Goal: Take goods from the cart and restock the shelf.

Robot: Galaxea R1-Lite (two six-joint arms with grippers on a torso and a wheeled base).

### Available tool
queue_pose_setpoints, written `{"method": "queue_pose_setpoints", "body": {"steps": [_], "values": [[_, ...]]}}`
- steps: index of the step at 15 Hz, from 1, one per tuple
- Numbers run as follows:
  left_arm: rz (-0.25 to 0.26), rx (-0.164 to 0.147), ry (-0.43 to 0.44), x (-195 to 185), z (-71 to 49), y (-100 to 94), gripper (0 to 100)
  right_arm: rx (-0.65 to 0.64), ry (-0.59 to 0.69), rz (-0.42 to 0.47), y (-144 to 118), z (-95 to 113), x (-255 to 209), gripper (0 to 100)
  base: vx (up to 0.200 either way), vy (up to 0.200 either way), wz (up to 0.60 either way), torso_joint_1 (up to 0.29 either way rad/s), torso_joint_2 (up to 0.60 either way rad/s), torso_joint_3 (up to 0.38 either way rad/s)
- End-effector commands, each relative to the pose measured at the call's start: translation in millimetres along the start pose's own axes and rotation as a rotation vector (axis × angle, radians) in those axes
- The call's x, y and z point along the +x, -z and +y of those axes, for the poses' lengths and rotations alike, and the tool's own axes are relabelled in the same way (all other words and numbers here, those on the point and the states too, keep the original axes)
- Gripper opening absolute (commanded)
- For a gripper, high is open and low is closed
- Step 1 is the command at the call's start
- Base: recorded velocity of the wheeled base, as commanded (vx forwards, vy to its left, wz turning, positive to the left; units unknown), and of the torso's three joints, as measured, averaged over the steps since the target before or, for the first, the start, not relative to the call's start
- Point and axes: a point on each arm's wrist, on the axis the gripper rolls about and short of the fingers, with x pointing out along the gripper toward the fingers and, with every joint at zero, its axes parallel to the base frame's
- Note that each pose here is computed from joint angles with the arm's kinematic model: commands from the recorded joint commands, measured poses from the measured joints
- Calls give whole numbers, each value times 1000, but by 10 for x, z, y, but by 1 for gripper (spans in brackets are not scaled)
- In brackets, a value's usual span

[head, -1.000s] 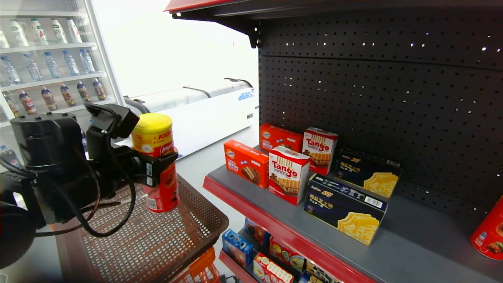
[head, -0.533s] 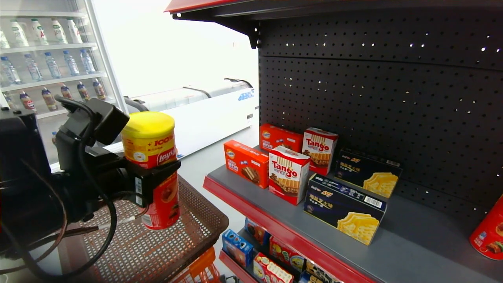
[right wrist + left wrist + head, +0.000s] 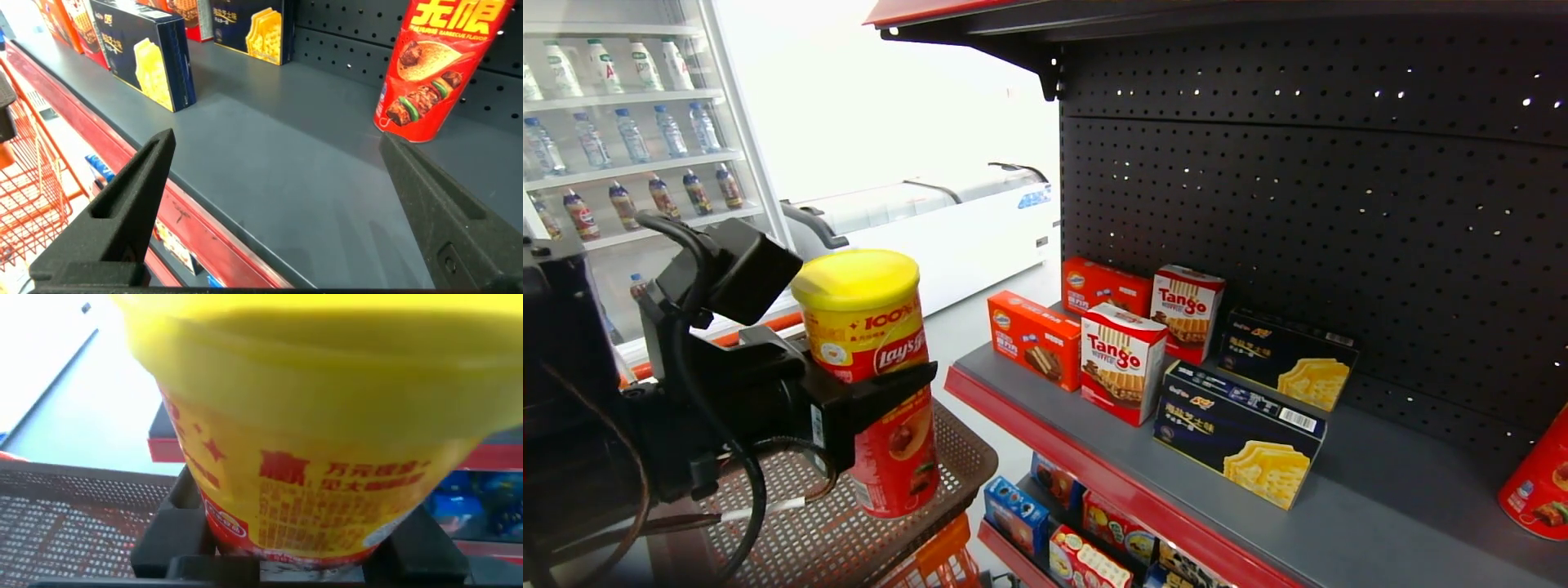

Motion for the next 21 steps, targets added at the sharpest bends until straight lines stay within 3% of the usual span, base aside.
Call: {"method": "queue_pose_setpoints", "body": {"steps": [1, 3, 6, 9, 14, 17, 21], "values": [[13, 1, 26, -85, -56, -53, 0, 0, -1, 1, 0, 0, 1, 100, 0, 0, 0, 0, 0, 0], [56, 2, 33, -85, -59, -128, 0, 0, -1, 1, 0, 0, 1, 100, 0, 0, 0, 0, 0, 0], [45, -3, 22, 96, -8, -125, 0, 0, -1, 0, 0, 0, 0, 100, 0, 0, 0, 0, 0, 0], [77, -3, 45, 242, -10, -61, 0, 0, -1, 1, 0, 0, 1, 100, 0, 0, 0, 0, 0, 0], [30, 11, 137, 285, -56, -40, 0, 0, -1, 1, 0, 0, 1, 100, 0, 0, 0, 0, 0, 0], [23, 48, 192, 333, -51, -61, 0, 0, -1, 1, 0, 0, 1, 100, 0, 0, 0, 0, 0, 0], [4, 38, 316, 378, 15, -76, 0, 0, -1, 1, 0, 0, 1, 100, 0, 0, 0, 0, 0, 0]]}}
